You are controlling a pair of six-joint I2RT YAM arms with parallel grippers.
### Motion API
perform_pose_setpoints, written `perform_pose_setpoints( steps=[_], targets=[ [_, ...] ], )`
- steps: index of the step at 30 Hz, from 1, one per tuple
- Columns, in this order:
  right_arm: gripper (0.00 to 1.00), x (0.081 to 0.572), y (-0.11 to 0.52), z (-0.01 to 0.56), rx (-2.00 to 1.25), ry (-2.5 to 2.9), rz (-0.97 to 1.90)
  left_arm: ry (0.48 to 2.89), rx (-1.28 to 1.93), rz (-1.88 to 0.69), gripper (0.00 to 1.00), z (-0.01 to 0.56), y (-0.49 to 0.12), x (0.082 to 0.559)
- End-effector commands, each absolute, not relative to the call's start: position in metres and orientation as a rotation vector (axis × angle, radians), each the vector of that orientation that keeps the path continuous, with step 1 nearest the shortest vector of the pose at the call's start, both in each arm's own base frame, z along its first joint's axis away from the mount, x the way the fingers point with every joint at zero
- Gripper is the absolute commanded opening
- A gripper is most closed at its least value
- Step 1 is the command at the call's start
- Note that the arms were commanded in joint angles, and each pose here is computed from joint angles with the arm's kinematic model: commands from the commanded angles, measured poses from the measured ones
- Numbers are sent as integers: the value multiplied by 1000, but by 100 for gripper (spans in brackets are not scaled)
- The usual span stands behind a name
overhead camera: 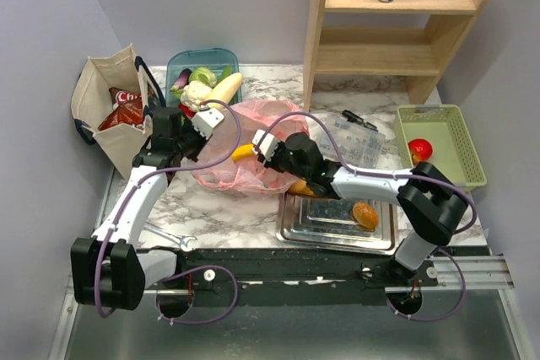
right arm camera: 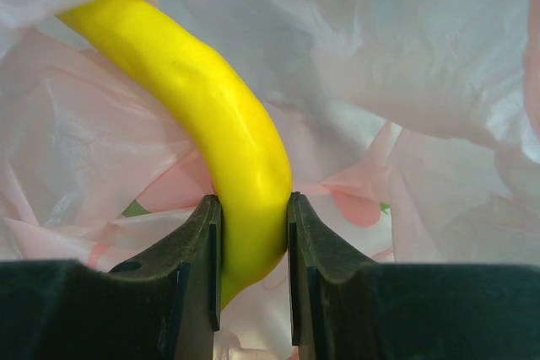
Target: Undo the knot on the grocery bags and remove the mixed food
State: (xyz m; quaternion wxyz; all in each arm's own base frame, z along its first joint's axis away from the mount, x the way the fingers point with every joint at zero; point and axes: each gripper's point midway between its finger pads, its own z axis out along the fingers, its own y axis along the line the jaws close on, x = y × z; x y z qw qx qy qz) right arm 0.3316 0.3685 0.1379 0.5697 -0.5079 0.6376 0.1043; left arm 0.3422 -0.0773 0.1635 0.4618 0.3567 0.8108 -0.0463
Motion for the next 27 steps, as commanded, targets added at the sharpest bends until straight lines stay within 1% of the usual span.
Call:
perform_pose_setpoints(
  steps=[1, 7, 10, 14, 19, 20, 22, 24, 26, 27],
  targets=[
    [1, 336, 347, 156, -1134, 1487, 192, 1933, 876, 118, 0, 171, -46, 348],
    [1, 326, 344, 165, -1095, 1495, 274, 1932, 804, 261, 0, 174, -24, 361],
    [1, 322, 348, 175, -1064, 1493, 343, 1921, 791, 284, 0, 180, -21, 366],
    [1, 317, 364, 172, -1094, 1493, 428, 1842, 846, 130, 0, 194, -49, 358],
    [2, 331, 363, 132, -1113, 1534, 344, 1744, 965, -15, 0, 191, -82, 333],
    [6, 332, 361, 126, -1110, 1531, 328, 1730, 993, -31, 0, 187, -87, 328],
    [27, 329, 361, 113, -1144, 1531, 330, 1699, 1059, -32, 0, 178, -93, 317],
    [34, 323, 365, 108, -1180, 1528, 364, 1666, 1131, 4, 0, 164, -95, 310],
    [47, 317, 370, 104, -1208, 1530, 410, 1621, 1198, 59, 0, 152, -93, 304],
    [51, 313, 373, 102, -1230, 1531, 437, 1606, 1223, 76, 0, 145, -92, 300]
  ],
)
